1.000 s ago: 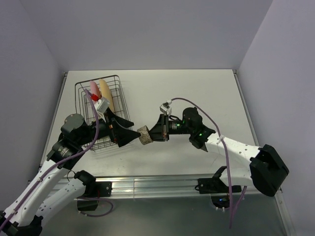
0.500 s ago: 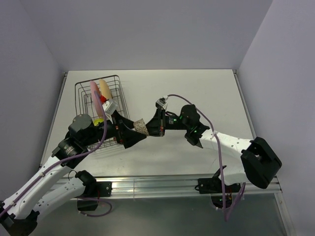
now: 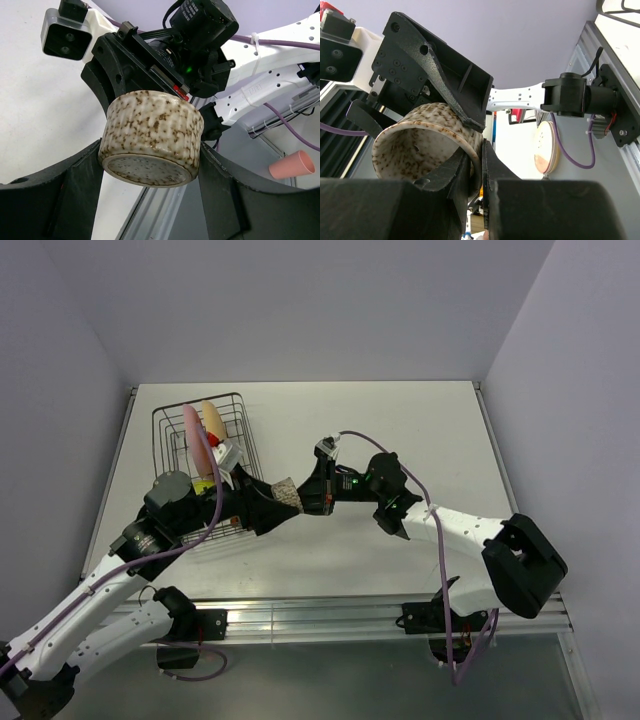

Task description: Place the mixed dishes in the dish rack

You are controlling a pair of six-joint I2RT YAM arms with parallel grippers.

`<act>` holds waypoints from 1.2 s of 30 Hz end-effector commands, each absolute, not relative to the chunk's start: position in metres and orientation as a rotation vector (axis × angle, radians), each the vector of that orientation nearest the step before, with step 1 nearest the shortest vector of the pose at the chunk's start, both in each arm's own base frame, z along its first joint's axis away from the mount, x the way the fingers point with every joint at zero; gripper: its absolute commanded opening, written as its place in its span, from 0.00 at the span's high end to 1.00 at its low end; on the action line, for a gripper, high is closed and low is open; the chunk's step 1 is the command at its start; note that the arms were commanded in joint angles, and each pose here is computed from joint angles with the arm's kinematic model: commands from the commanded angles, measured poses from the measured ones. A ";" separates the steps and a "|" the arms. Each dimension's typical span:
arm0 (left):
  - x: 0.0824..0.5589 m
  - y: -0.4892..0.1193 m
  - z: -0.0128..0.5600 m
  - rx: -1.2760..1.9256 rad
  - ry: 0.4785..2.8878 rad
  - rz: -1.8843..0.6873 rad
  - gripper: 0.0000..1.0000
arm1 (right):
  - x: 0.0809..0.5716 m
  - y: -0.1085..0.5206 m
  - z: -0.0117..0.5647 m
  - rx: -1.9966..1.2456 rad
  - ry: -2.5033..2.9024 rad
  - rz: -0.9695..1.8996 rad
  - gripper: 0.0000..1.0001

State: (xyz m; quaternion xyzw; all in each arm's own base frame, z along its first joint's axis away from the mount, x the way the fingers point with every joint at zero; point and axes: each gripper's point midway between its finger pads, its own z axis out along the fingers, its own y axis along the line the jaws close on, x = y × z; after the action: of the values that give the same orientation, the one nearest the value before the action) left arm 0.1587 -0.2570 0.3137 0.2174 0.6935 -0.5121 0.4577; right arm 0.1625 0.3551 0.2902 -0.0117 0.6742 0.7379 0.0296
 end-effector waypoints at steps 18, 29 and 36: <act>0.239 -0.102 0.233 -0.132 2.192 -0.350 1.00 | 0.215 0.275 0.172 0.191 2.332 1.277 0.00; 0.255 -0.063 0.198 -0.285 2.407 -0.172 1.00 | 0.213 0.247 0.186 0.158 2.271 1.133 0.00; 0.256 -0.052 0.162 -0.300 2.559 -0.043 1.00 | 0.207 0.240 0.192 0.135 2.253 1.125 0.00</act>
State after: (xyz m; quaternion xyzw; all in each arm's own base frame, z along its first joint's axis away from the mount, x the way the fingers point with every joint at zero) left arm 0.2516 -0.0604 0.1609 -0.1169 0.9508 -0.0380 0.2843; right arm 0.2044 0.2468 0.1847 0.0576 0.8548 0.4318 0.2821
